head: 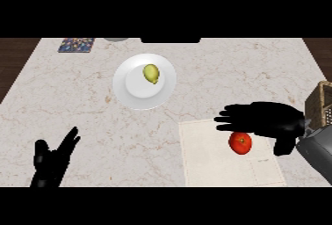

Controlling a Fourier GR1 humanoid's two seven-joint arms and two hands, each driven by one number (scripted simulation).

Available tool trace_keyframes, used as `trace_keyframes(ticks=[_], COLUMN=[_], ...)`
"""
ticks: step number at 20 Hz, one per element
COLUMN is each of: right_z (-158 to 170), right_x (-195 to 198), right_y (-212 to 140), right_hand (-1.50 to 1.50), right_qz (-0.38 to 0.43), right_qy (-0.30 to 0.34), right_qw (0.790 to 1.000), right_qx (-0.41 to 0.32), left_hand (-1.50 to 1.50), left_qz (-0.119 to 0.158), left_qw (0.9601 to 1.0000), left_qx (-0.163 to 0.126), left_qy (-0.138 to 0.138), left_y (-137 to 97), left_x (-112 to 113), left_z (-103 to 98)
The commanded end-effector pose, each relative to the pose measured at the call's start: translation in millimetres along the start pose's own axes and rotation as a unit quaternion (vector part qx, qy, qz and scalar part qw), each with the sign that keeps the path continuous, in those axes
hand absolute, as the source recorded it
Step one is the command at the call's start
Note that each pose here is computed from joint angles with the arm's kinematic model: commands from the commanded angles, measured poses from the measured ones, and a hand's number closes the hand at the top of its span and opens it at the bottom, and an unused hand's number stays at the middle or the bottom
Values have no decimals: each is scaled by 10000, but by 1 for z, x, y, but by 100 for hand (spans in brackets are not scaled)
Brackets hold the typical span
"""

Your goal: Pick the tomato from the placemat and place it in the basket

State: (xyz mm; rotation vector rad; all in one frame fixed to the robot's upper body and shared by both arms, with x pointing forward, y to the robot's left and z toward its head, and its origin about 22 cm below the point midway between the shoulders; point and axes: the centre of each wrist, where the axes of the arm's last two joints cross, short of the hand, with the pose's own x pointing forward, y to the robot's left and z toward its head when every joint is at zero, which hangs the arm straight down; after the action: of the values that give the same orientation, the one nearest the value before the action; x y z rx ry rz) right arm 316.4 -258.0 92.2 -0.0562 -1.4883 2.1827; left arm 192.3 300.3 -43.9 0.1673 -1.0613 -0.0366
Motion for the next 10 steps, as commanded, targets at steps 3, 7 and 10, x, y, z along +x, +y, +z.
trace_keyframes(ticks=[3, 7, 10], right_z=[-10, -32, -43], right_x=[2, 10, 0], right_y=[32, 52, 30], right_hand=[-150, -150, -150], right_qz=[-87, 320, 319], right_qy=[-130, 33, 236], right_qw=[9998, 9980, 9973], right_qx=[110, 542, 624], left_hand=[0, 0, 0], left_qz=[68, -10, -52], left_qw=[9997, 9997, 9997], left_qx=[-75, -67, -44], left_qy=[213, 243, 213], left_y=[-5, -12, -8], left_x=[-16, -4, -8], left_z=[3, -8, -5])
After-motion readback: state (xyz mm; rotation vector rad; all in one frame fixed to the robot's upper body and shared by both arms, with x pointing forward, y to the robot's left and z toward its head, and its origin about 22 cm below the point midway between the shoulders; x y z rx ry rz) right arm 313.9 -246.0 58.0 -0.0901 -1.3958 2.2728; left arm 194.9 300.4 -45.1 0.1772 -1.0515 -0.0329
